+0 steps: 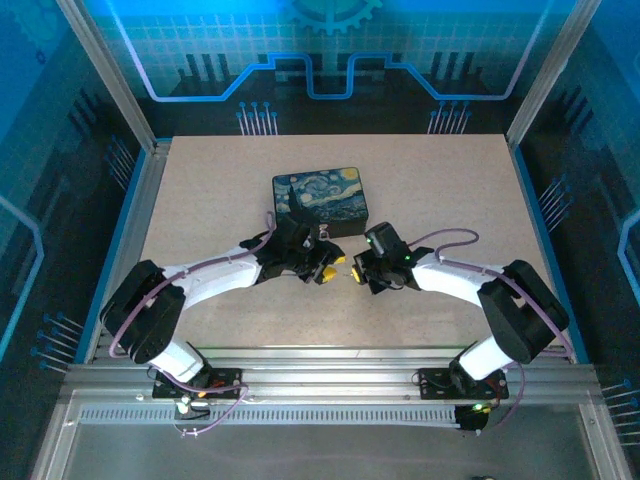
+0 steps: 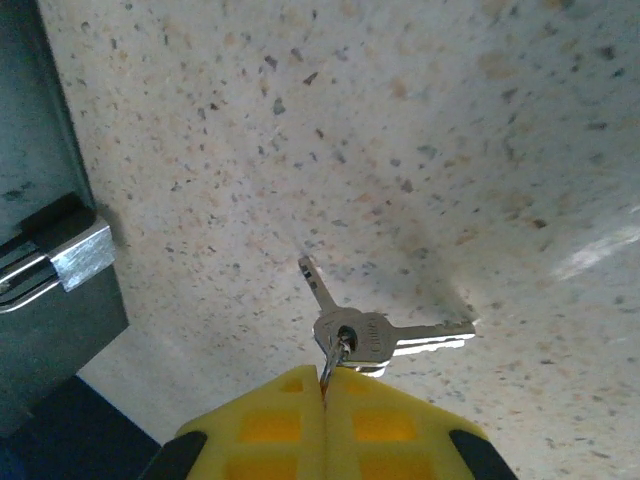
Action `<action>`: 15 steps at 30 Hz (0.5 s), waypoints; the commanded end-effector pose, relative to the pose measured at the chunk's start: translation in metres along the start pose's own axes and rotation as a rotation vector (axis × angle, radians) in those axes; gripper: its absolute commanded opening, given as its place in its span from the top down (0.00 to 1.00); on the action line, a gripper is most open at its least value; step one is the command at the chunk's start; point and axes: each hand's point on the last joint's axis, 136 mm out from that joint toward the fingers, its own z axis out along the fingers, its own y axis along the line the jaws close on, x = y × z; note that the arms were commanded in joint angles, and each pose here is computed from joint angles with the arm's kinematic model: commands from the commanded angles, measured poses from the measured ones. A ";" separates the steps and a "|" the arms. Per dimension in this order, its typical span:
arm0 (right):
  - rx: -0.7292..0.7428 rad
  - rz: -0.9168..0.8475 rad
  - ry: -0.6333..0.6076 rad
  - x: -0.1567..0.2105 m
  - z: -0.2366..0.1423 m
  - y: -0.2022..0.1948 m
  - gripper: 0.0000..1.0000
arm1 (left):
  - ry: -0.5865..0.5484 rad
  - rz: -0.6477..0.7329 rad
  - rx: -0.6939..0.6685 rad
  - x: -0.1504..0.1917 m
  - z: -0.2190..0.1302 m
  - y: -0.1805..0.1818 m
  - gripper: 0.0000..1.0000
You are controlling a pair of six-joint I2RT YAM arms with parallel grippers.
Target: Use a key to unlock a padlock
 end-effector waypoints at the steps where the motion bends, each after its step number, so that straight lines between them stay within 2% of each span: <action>1: -0.045 0.024 0.014 0.008 -0.002 0.015 1.00 | -0.026 -0.041 -0.044 -0.005 0.003 0.013 0.58; 15: -0.124 0.058 0.031 0.013 -0.012 0.032 1.00 | -0.064 -0.097 -0.073 -0.012 0.004 0.021 0.64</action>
